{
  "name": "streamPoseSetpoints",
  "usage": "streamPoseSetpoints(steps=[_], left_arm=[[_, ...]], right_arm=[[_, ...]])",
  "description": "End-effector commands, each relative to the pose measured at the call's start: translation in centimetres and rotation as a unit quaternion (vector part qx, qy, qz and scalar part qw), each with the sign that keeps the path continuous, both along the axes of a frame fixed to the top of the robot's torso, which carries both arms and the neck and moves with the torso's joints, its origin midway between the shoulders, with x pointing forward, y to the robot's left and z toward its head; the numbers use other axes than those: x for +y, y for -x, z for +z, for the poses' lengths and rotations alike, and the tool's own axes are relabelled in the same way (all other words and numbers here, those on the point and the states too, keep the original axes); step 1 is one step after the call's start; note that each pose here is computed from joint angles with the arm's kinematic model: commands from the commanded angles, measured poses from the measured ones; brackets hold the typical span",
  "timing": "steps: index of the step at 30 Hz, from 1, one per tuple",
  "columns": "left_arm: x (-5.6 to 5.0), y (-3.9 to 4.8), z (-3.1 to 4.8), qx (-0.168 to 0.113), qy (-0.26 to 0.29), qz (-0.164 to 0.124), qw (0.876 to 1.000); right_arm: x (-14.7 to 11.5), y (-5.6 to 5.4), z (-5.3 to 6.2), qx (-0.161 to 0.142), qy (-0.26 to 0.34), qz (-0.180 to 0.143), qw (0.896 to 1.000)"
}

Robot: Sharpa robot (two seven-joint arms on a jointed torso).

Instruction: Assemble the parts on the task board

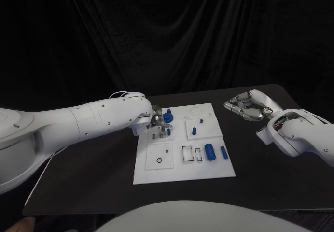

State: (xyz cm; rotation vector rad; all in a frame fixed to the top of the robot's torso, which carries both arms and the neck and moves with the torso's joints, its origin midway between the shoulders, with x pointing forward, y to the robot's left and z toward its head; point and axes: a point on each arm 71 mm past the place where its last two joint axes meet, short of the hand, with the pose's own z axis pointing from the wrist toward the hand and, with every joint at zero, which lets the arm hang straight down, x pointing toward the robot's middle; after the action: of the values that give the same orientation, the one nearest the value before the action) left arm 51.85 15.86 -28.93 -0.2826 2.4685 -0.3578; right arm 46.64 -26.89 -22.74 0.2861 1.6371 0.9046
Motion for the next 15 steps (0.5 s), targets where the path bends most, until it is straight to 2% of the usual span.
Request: streamPoseSetpoints(steps=[1,15], left_arm=[[-0.28,0.12,-0.12,0.005,0.005,-0.008,1.0],[-0.69,0.27,-0.48,0.01,0.006,-0.014,1.0]], right_arm=[[-0.05,0.02,-0.23,0.009,0.002,-0.004,1.0],[-0.02,-0.02,-0.3,0.013,0.004,-0.004,1.0]])
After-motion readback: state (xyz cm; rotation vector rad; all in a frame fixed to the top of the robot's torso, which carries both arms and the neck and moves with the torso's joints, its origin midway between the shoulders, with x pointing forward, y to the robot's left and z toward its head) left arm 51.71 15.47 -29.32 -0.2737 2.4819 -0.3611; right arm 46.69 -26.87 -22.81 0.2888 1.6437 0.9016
